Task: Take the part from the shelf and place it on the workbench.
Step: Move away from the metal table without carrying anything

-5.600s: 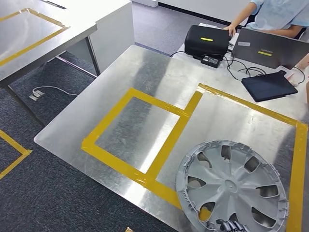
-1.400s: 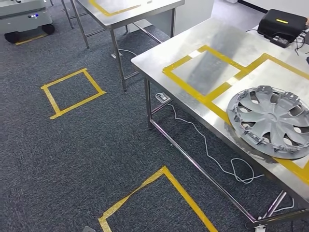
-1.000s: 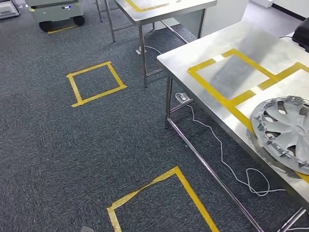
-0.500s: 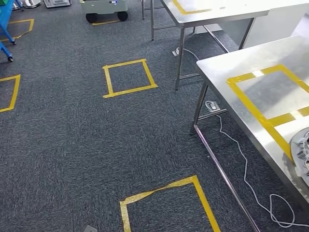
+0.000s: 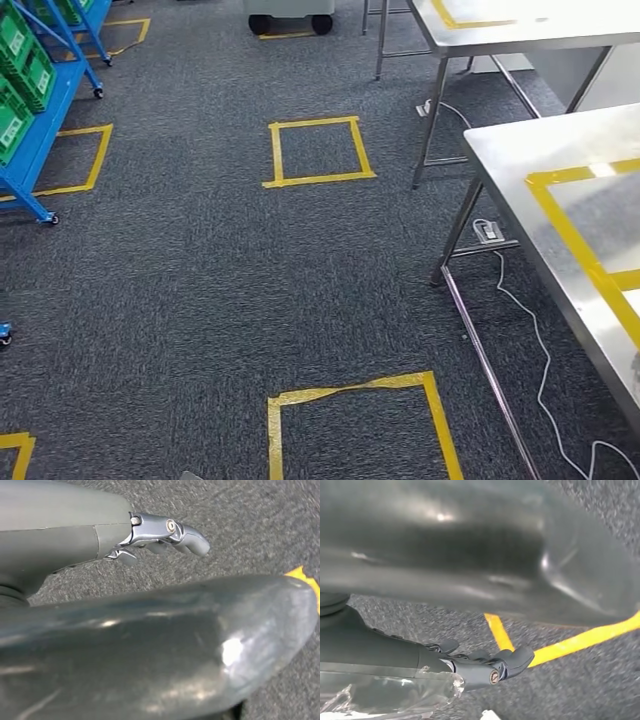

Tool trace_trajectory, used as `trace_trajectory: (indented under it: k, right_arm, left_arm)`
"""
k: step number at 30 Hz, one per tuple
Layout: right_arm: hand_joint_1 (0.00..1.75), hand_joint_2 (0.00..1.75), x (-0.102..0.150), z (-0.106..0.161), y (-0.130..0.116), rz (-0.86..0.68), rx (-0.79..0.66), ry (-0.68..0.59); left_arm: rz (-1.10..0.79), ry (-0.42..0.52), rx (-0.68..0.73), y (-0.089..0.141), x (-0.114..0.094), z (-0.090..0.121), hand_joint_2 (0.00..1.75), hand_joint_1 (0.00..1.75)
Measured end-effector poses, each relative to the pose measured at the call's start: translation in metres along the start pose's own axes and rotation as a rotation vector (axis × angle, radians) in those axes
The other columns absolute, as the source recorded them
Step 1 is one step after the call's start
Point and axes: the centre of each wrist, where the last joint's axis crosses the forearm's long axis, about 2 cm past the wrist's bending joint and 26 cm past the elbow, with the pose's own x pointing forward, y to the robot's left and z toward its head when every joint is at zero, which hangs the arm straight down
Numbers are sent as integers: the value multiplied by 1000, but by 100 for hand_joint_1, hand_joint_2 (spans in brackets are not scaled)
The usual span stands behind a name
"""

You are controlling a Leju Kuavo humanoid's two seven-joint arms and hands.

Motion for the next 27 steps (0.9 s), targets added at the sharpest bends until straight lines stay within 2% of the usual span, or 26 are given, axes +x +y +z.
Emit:
trace_trajectory:
  k: [17,27]
  right_arm:
    - [0,0,-1,0,1,-2,19,8]
    - [0,0,-5,1,-2,58,57,16]
  left_arm:
    - [14,2,18,0,0,0,0,0]
    - [53,16,40,-4,-1,3,0,0]
